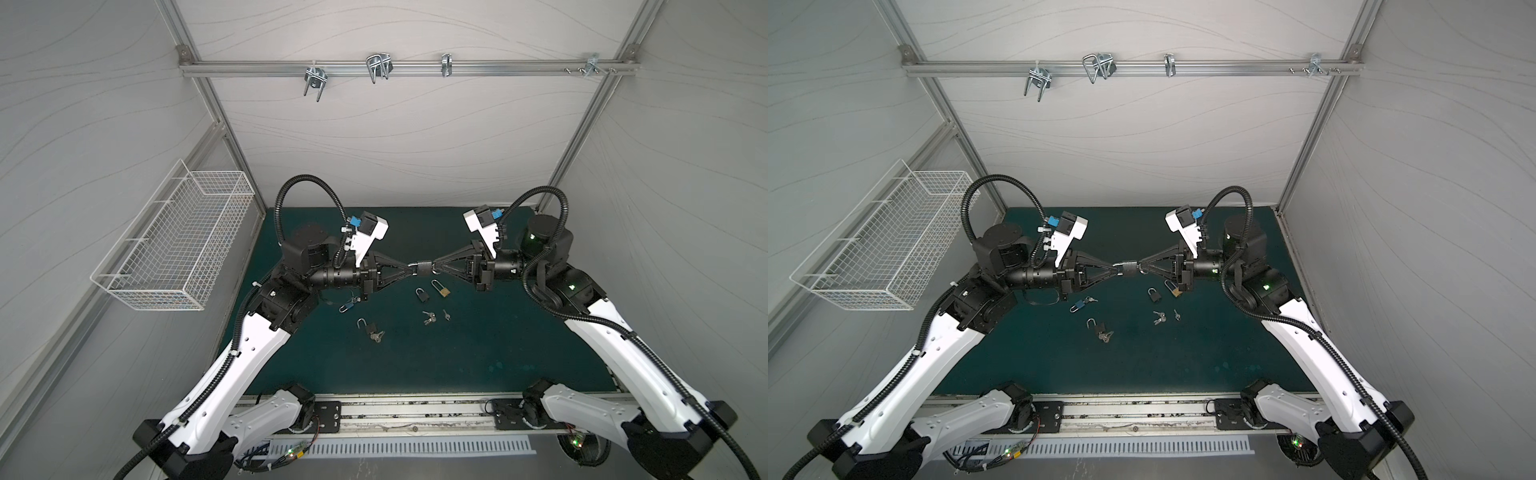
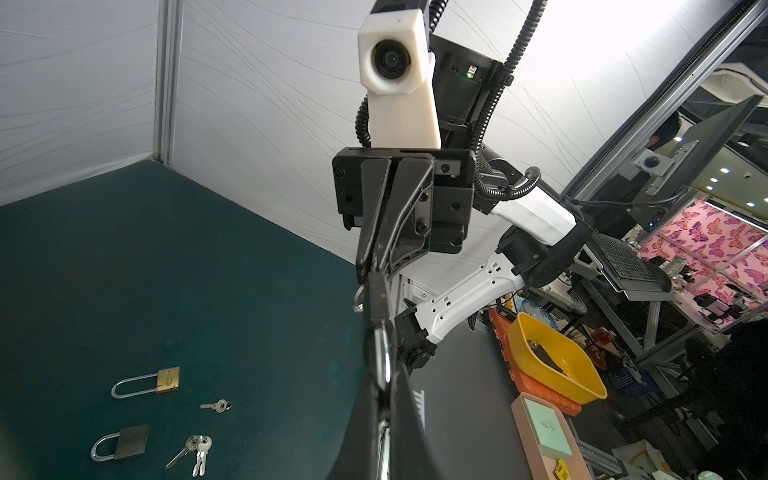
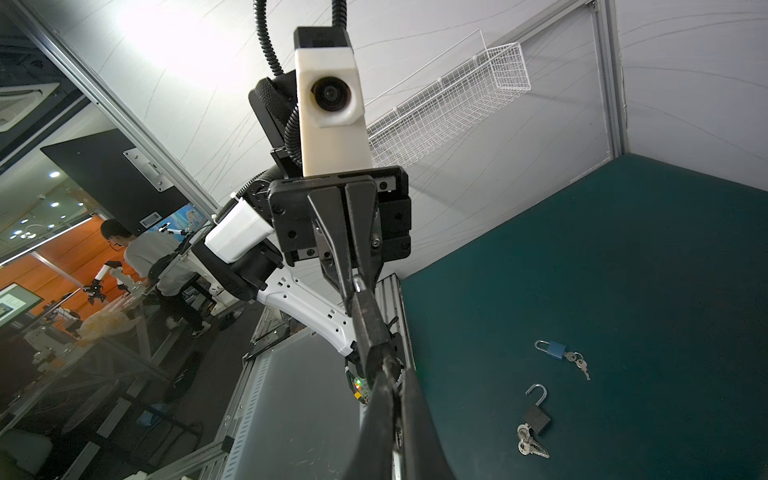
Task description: Lock with the key
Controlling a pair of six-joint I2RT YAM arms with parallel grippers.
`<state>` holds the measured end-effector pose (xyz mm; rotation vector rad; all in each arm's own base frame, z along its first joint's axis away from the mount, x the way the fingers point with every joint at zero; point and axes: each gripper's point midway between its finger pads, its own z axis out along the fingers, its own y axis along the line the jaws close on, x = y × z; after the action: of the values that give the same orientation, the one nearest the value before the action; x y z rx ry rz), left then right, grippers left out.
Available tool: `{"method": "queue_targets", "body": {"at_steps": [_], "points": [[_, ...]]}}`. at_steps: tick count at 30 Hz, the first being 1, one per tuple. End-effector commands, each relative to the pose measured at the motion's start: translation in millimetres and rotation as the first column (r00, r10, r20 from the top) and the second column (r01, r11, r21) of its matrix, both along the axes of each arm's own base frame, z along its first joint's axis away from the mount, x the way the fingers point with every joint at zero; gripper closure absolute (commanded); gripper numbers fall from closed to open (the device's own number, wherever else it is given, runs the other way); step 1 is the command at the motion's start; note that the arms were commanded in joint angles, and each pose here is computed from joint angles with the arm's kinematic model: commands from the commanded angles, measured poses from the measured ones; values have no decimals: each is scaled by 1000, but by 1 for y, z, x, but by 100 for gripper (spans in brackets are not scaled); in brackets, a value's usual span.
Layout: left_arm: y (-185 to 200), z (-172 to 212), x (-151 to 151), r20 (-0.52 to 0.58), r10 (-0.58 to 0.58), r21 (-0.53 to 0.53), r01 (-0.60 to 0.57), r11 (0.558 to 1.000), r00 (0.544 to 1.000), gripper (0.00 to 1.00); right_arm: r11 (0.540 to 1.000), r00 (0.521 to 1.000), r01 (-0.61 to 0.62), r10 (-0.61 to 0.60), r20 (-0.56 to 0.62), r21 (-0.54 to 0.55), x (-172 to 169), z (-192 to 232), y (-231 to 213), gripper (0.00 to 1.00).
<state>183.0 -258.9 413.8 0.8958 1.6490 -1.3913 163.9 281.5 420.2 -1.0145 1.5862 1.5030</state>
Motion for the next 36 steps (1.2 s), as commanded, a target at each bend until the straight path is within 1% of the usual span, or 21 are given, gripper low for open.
{"method": "queue_targets", "body": {"at_steps": [1,5,15,18,21,23,27,28,31,33,35,36], "points": [[4,20,-4,86,10,-40,-6,999,996,100,999,998,-36,35,42,19,-11,9,-4,100],[7,22,-4,96,29,-40,-25,999,995,100,1000,998,-23,22,67,16,-15,9,-9,100],[12,21,-2,100,51,-44,-46,998,994,100,998,992,66,-64,111,-9,-11,6,-20,100],[16,15,0,110,90,-24,-88,996,990,100,992,985,117,-112,131,-36,-6,-3,-24,100],[25,5,10,103,181,8,-183,983,978,100,977,974,196,-183,132,-89,5,-19,-29,100],[32,-3,19,90,251,41,-256,966,964,100,958,963,252,-236,127,-134,11,-32,-34,100],[45,-23,33,61,365,111,-369,923,929,100,896,917,396,-377,128,-198,29,-57,-49,100],[49,-30,39,55,399,134,-403,906,915,100,874,902,432,-414,124,-221,34,-65,-53,100],[66,-55,60,30,527,222,-520,825,849,100,794,849,524,-517,111,-309,50,-92,-67,100],[77,-71,71,7,595,278,-573,771,804,100,755,826,548,-555,95,-359,56,-109,-72,100],[82,-83,75,-18,625,312,-590,745,780,100,719,799,570,-597,65,-399,62,-127,-77,100],[82,-86,75,-25,632,313,-594,741,775,100,702,785,581,-617,57,-411,64,-135,-79,100]]}}
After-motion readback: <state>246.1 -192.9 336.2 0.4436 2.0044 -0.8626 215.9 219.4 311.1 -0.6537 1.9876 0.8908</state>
